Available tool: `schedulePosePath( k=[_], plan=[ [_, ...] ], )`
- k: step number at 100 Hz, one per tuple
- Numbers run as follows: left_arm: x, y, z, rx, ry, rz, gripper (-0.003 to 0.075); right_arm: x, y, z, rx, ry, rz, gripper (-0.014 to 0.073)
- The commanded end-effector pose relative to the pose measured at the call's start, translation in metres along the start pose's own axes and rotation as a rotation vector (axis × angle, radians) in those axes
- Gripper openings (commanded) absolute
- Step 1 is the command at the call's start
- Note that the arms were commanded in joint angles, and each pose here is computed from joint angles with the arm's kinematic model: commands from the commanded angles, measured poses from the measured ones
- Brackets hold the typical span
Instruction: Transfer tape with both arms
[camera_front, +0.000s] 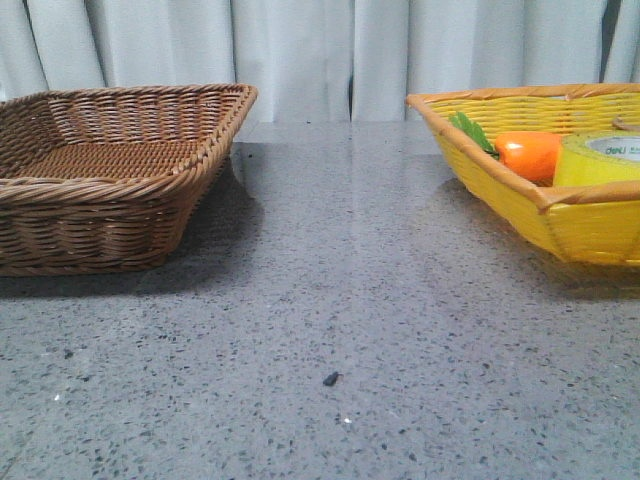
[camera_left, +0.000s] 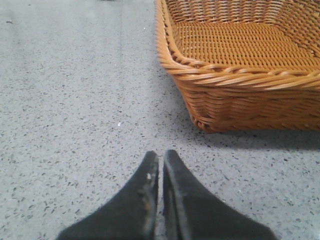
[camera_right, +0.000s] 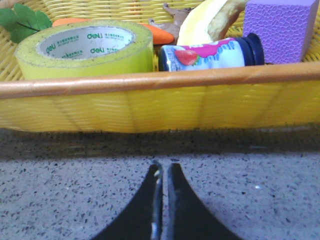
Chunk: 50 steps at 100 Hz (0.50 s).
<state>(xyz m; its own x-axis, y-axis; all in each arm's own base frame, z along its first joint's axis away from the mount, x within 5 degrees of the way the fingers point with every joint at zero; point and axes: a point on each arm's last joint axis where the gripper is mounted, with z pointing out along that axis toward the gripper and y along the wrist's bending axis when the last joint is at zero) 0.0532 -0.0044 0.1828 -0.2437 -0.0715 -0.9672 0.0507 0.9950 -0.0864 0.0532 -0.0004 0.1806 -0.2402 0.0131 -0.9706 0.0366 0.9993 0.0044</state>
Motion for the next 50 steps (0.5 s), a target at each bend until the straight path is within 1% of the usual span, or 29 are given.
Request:
schedulePosePath(
  k=[1,24,38,50],
  plan=[
    [-0.002,0.0,-0.001,0.011,-0.067,-0.017,-0.0021,0.005,0.0,0.001,0.006,-0.013,-0.01,-0.0074],
    [-0.002,0.0,-0.001,0.011,-0.067,-0.017,-0.0021,0.005,0.0,0.001,0.006,-0.013,-0.01,-0.0074],
    [-0.008,0.002,-0.002,-0.026,-0.132,0.129,-0.0021,0.005,0.0,0.001,0.006,-0.013,-0.01,-0.0074],
    [-0.013,0.001,-0.003,-0.018,-0.183,0.117,-0.0021,0.005,0.0,0.001,0.006,-0.013,-0.01,-0.0074]
  ],
)
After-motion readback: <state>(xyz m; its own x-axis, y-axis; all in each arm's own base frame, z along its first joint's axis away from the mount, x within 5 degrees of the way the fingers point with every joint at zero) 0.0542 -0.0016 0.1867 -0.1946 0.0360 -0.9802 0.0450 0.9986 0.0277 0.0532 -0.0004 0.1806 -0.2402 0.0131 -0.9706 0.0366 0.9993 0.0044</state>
